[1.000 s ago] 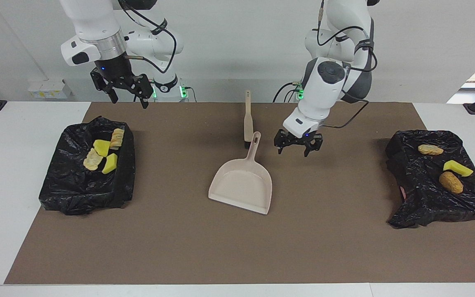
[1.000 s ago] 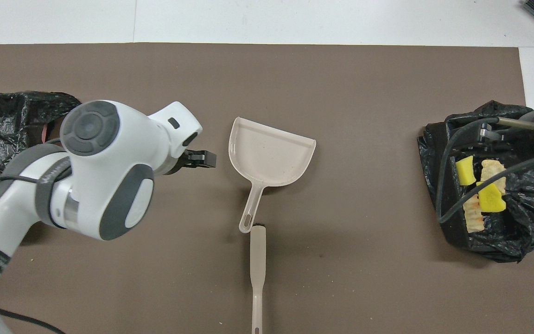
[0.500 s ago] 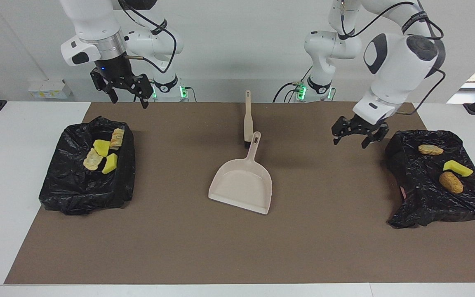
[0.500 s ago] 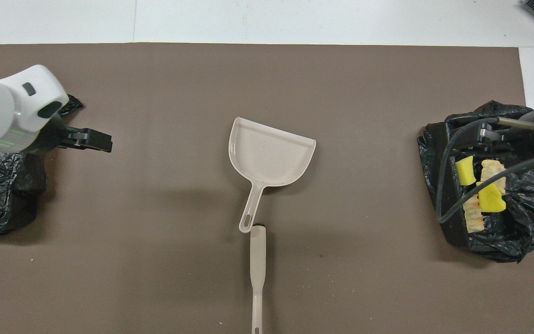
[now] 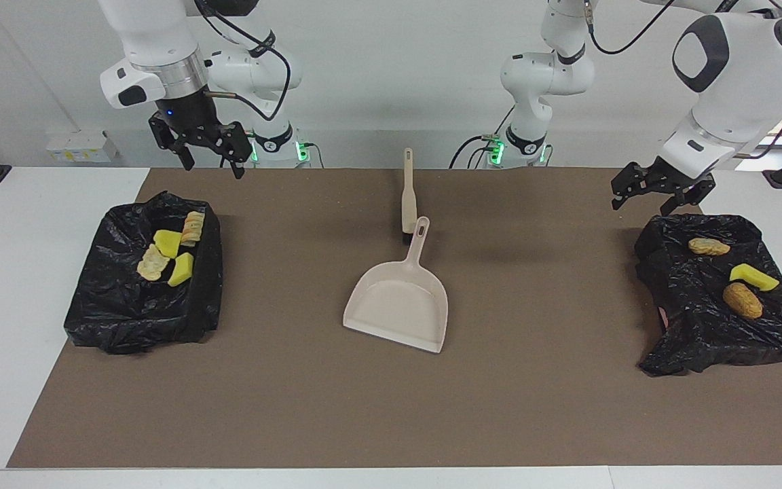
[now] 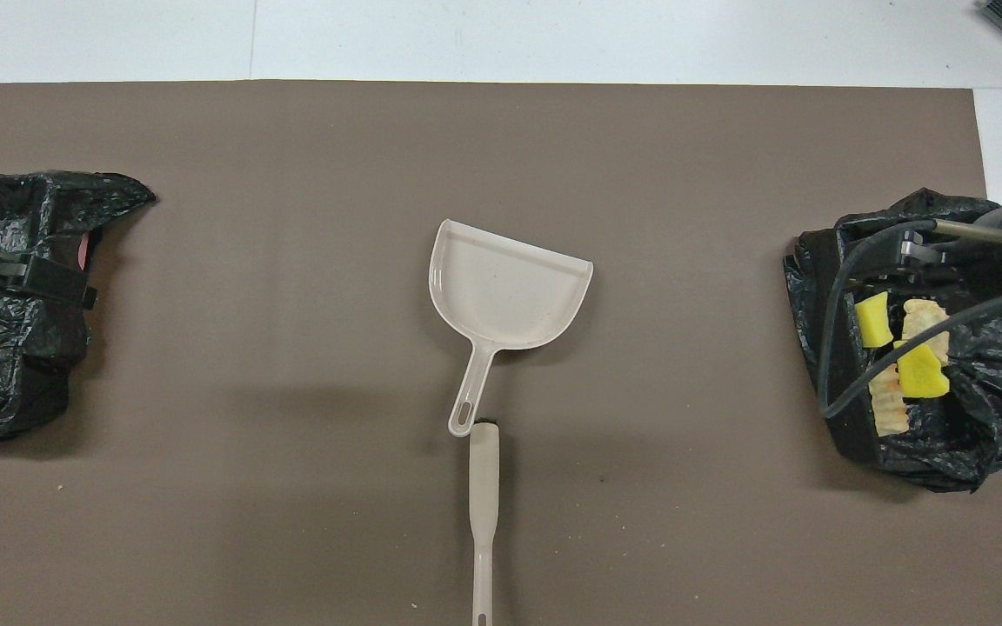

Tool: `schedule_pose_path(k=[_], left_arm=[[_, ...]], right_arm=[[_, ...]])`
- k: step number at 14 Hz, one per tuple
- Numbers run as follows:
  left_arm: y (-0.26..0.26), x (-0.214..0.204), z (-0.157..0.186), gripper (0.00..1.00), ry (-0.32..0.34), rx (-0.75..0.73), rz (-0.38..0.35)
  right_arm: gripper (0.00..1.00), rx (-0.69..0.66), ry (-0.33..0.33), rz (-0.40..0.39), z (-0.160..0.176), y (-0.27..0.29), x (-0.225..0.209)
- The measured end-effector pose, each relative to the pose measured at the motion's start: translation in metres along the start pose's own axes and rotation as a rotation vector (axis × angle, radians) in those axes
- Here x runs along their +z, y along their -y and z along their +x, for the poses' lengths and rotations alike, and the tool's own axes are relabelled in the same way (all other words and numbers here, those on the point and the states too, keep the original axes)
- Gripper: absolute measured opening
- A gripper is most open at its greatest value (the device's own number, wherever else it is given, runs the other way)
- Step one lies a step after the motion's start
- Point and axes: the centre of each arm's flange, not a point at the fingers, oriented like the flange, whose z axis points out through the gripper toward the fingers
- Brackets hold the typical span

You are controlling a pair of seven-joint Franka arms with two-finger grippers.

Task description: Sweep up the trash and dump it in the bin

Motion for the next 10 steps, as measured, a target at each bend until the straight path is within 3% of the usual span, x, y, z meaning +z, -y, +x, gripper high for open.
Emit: schedule_pose_path(k=[4, 10], left_arm=[[0.008, -0.022, -0.024, 1.00, 0.009, -0.061, -0.003], [0.007, -0.018, -0.027, 1.00, 0.035, -0.070, -0.008]], right_arm=[[1.00, 0.000, 0.000, 0.000, 0.000, 0.000, 0.000], [1.00, 0.000, 0.002, -0.001, 0.000, 0.000, 0.001]])
